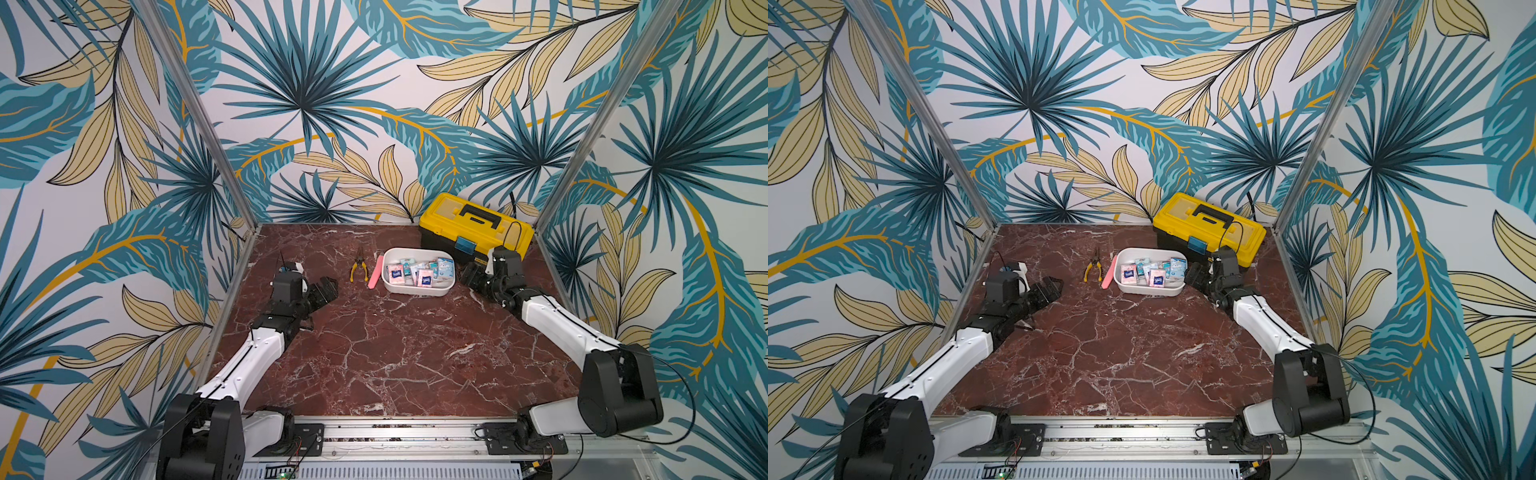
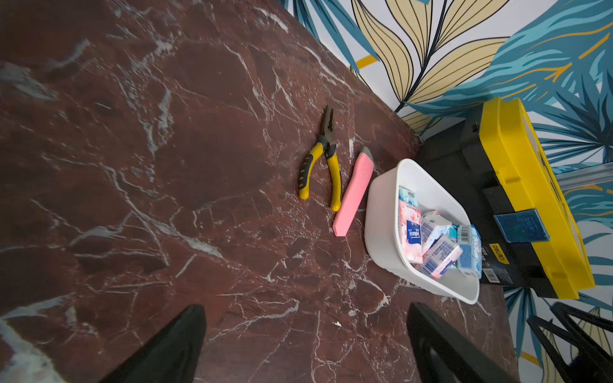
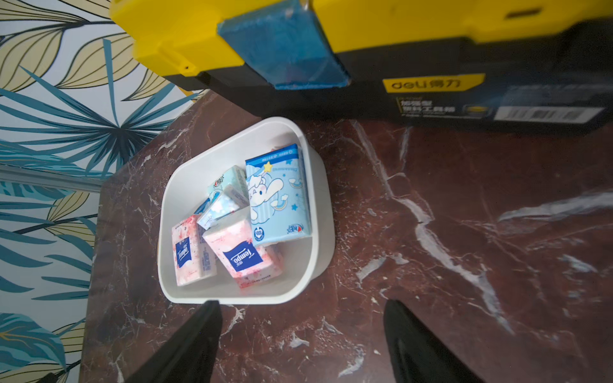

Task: Take the pocket tissues out of the storage box
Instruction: Adjust the storage box at the center of the board.

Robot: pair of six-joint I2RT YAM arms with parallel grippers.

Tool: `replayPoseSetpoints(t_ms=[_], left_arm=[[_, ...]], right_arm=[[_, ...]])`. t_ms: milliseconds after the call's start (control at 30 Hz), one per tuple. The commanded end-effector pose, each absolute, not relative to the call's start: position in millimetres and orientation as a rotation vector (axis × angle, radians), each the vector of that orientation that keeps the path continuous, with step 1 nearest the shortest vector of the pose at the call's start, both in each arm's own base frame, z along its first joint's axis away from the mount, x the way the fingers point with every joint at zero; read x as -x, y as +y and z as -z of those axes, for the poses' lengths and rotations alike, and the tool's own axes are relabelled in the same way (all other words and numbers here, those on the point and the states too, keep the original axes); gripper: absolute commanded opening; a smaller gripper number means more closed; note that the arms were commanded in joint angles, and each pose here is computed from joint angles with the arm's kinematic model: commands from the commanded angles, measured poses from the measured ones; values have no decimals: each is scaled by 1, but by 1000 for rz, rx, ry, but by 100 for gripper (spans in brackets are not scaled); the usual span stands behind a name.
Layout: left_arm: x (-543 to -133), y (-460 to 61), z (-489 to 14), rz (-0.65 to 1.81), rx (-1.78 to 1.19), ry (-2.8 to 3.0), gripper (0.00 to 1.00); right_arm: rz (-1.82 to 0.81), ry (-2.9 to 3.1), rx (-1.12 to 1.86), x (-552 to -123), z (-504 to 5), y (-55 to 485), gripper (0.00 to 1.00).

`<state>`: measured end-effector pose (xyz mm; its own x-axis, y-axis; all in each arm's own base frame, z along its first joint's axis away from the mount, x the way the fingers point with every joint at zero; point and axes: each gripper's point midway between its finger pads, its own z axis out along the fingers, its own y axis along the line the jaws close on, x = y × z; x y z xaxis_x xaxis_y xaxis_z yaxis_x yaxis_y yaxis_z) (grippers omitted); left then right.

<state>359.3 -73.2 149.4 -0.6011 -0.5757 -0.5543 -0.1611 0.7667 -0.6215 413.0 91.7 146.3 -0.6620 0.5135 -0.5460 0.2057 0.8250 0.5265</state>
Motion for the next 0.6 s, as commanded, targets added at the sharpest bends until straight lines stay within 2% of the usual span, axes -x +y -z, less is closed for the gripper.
replayPoseSetpoints(t_ms=[0,133,567], left_arm=[[-366,-84,-155,745,549,2149,100],[-367,-86,-151,751,552,2165,100],[-365,-83,-143,724,571,2192,100]], right_arm=[[-510,2359,-587,-416,-129,98,76],[-460,2376,-599,-427,-120,100,70],[-437,2522,-617,-427,-77,117,49]])
